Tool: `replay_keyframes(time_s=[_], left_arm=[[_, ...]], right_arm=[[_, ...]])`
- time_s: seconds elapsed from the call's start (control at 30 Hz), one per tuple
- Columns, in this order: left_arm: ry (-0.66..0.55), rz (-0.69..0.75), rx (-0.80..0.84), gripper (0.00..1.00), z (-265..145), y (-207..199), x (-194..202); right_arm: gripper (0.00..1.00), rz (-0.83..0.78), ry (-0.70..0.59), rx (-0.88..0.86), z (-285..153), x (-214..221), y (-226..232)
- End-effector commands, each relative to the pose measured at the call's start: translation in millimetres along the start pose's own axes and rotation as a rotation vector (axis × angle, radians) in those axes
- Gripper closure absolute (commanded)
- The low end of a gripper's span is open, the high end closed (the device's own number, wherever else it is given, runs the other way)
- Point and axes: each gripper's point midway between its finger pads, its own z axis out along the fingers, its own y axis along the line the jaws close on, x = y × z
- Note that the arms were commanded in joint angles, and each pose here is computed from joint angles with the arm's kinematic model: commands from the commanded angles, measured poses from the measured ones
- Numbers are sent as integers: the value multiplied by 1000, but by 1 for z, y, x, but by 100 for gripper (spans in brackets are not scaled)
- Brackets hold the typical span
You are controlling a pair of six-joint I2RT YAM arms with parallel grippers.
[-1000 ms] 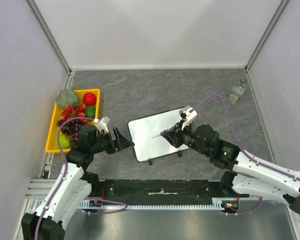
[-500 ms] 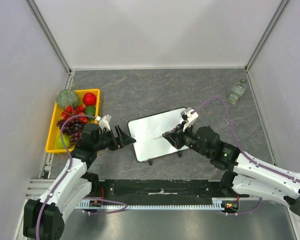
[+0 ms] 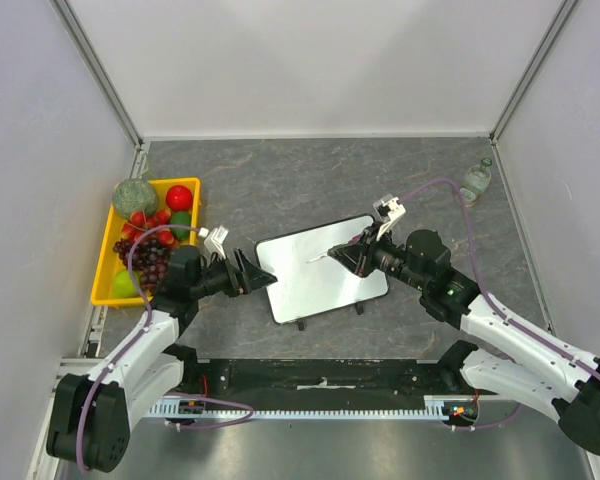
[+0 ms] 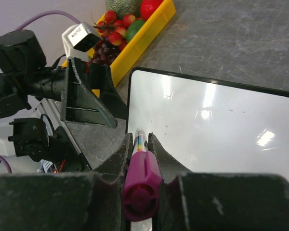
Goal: Write a sentence on the whiteboard
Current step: Hold the whiteboard on the whiteboard stand.
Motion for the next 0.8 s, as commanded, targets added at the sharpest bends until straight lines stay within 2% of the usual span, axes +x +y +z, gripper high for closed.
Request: replay_keyframes(time_s=[0.0,0.5,0.77], left_arm=[[-21,52,77,13,6,-7,-8],[0,140,131,22,26,2,-15],[-1,241,159,37,22,4,-6]], right_arm=[[100,-18,-37,-86,4,-12,16],[100,-95,-34,-155,19,-16,27],[100,-156,-14,-144,39,-12,39]])
